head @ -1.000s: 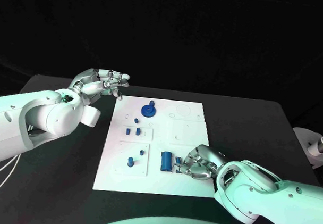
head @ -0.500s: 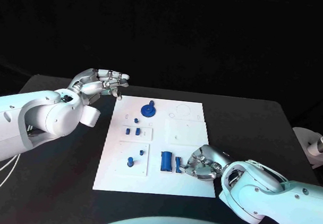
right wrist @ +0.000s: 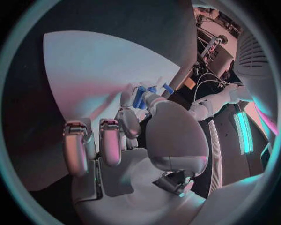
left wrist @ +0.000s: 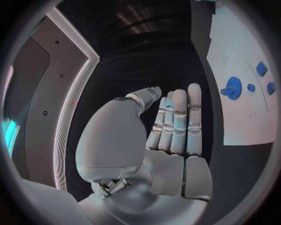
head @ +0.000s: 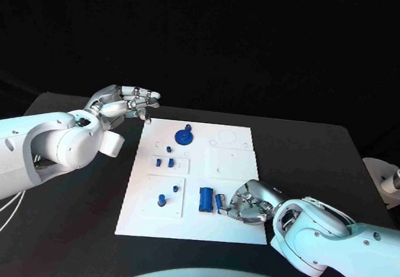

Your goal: Assemble the parts on the task board

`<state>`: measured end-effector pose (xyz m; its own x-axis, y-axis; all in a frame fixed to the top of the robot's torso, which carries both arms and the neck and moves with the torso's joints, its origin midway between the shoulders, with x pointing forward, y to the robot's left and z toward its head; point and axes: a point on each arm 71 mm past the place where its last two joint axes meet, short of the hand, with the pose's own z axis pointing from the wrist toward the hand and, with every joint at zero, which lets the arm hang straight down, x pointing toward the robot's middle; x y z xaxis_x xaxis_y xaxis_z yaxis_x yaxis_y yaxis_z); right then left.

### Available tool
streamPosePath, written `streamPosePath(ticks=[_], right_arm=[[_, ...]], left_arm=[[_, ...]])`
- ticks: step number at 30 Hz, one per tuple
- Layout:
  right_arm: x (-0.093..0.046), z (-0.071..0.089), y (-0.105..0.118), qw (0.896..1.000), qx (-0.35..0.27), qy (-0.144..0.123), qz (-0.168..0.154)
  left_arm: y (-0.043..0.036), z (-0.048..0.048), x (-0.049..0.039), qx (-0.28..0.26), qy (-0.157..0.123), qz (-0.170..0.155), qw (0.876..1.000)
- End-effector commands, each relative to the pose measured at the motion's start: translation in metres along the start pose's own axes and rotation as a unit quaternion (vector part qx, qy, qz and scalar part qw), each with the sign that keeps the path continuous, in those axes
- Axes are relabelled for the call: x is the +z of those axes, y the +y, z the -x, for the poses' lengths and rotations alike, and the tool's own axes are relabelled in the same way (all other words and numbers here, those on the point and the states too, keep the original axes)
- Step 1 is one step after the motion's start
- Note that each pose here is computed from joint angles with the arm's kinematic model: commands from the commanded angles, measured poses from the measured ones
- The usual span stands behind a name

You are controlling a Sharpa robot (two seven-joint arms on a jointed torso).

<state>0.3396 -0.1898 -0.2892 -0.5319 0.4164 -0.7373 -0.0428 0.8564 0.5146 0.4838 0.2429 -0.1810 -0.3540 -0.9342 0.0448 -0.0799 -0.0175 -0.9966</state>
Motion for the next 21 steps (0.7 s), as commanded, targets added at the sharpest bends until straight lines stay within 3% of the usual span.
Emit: streamPosePath(ticks=[1, 21], right_arm=[[0.0008, -0.0031, -0.0006, 1.000, -0.010, 0.012, 0.002], [0.0047, -0.0012, -0.0033, 1.000, -0.007, 0.001, -0.001]], left_arm=[[-0.0009, -0.0023, 0.0003, -0.001, 0.009, -0.003, 1.000], [-0.0004, -0.0009, 0.0000, -0.001, 0.008, -0.001, 1.000]])
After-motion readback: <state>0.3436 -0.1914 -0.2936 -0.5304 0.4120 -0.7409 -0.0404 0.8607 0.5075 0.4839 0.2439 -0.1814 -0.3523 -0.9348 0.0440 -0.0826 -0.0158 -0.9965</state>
